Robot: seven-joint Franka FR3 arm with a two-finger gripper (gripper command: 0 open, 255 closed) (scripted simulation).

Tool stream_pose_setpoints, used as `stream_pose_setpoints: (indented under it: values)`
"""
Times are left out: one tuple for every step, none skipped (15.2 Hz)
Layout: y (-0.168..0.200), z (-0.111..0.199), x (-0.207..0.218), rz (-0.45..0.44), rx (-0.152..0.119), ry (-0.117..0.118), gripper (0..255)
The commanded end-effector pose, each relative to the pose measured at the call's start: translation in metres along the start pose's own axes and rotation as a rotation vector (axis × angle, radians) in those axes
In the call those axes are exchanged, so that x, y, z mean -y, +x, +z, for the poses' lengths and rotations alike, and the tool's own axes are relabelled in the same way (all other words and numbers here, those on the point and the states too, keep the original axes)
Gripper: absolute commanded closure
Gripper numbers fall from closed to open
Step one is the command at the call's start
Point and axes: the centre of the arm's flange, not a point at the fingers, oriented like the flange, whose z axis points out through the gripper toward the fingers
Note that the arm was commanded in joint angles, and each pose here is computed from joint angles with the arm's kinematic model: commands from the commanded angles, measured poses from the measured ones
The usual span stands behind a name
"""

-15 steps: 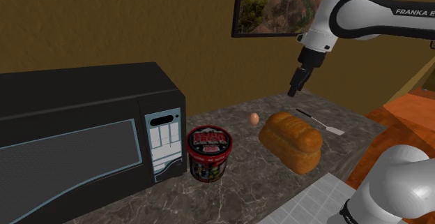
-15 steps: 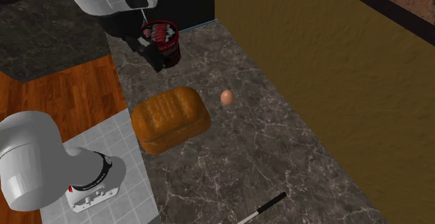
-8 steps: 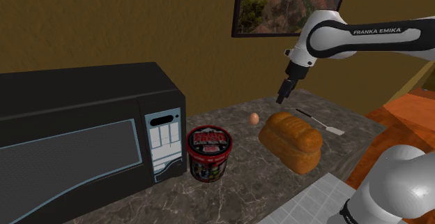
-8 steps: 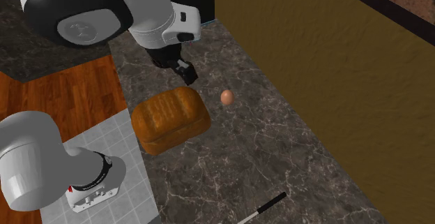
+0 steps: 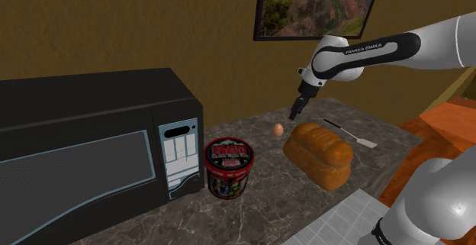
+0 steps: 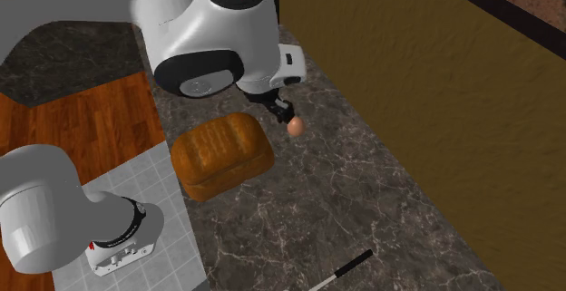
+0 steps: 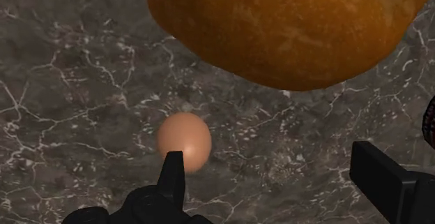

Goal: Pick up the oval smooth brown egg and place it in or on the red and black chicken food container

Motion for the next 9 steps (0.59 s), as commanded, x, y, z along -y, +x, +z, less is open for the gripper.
stream_pose_setpoints:
  values:
    - [0.012,0.022,-0.014,-0.013,-0.010,0.004,0]
    - [0.017,0.032,-0.021,-0.019,-0.014,0.007,0]
    - [0.023,0.041,-0.028,-0.024,-0.019,0.010,0]
    - [0.028,0.051,-0.035,-0.030,-0.023,0.013,0]
    - [0.033,0.061,-0.042,-0.036,-0.028,0.016,0]
    - [0.039,0.071,-0.048,-0.042,-0.032,0.019,0]
    - [0.044,0.081,-0.055,-0.048,-0.037,0.022,0]
    - [0.050,0.091,-0.062,-0.054,-0.041,0.025,0]
    - [0.052,0.094,-0.064,-0.056,-0.043,0.027,0]
